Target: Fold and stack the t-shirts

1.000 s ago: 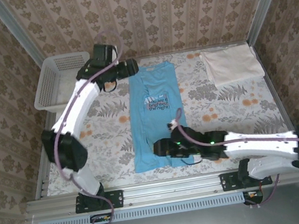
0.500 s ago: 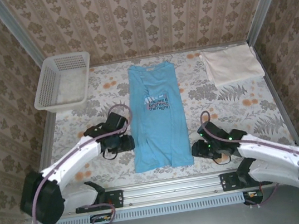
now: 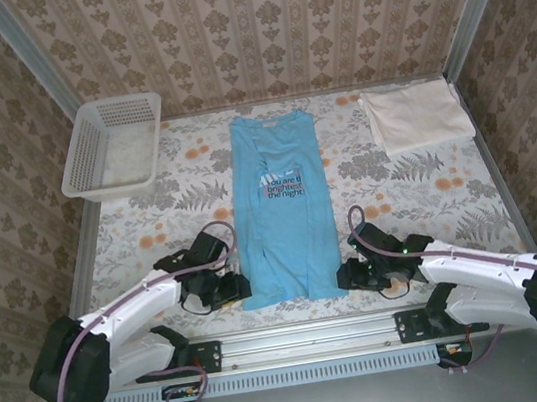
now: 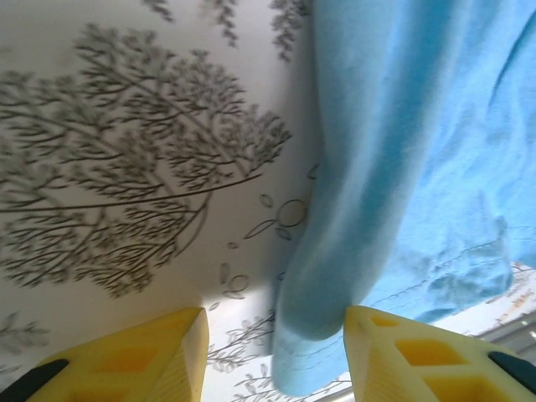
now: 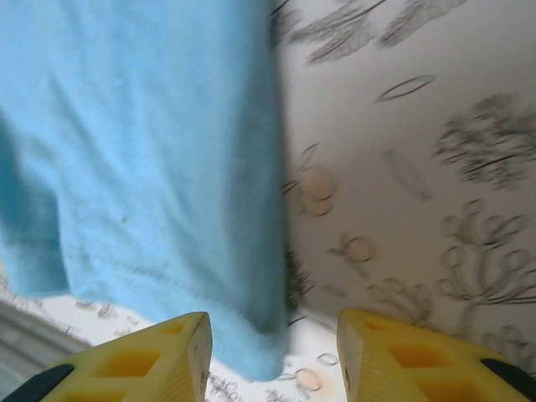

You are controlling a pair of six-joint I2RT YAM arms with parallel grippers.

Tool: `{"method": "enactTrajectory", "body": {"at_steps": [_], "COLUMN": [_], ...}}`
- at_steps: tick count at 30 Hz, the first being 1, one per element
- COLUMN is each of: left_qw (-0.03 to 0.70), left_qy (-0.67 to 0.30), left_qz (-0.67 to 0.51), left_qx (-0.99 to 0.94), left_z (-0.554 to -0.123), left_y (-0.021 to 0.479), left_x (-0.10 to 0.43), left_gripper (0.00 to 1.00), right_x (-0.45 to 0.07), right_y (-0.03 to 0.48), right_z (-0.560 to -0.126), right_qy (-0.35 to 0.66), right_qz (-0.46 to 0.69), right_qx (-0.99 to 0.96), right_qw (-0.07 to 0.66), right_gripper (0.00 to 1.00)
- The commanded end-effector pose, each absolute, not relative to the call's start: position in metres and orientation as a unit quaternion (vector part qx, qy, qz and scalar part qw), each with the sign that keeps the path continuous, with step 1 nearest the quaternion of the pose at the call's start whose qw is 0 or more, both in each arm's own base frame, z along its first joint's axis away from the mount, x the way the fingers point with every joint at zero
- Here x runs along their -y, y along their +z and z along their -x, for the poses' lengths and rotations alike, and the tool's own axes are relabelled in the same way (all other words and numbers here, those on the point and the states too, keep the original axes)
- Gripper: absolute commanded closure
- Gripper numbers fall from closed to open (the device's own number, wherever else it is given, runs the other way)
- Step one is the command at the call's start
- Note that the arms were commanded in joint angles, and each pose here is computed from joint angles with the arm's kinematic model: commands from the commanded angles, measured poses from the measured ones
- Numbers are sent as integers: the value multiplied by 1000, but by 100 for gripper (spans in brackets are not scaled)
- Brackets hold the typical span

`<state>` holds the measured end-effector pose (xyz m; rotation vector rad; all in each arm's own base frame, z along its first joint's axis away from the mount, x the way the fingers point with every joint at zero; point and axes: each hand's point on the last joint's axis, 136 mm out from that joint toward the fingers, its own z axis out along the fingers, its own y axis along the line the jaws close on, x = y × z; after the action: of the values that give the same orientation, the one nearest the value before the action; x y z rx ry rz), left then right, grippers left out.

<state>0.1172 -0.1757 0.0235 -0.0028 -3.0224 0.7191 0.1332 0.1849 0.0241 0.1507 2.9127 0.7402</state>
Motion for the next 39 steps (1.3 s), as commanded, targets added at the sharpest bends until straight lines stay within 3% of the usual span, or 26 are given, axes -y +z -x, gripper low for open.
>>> {"method": "enactTrajectory", "body": {"at_steps": [1, 11, 25, 27, 32, 39], "left_qw": [37, 40, 50, 52, 55, 58], "left_qy": [274, 266, 274, 270, 242, 187], "left_qz": [6, 9, 31, 35, 47, 52], "left_qx": [961, 963, 960, 961, 968, 979], "left_z": [-112, -111, -115, -116, -116, -109], "left_y": [22, 8, 10, 9, 7, 10], "left_x": [191, 189, 199, 199, 191, 176], "left_gripper": [53, 63, 78, 84, 100, 100], "right_x": [-199, -193, -203, -204, -207, -184], "right_y": [32, 10, 15, 16, 16, 15], "right_z": [-127, -125, -128, -128, -127, -119], "right_qy": [283, 234, 248, 248, 247, 187], "right_qz": [-41, -58, -41, -37, -32, -20], "right_qx": [-956, -969, -967, -967, -968, -982], "right_qw": [64, 47, 46, 45, 34, 26], "right_gripper": [52, 55, 73, 74, 86, 100]}}
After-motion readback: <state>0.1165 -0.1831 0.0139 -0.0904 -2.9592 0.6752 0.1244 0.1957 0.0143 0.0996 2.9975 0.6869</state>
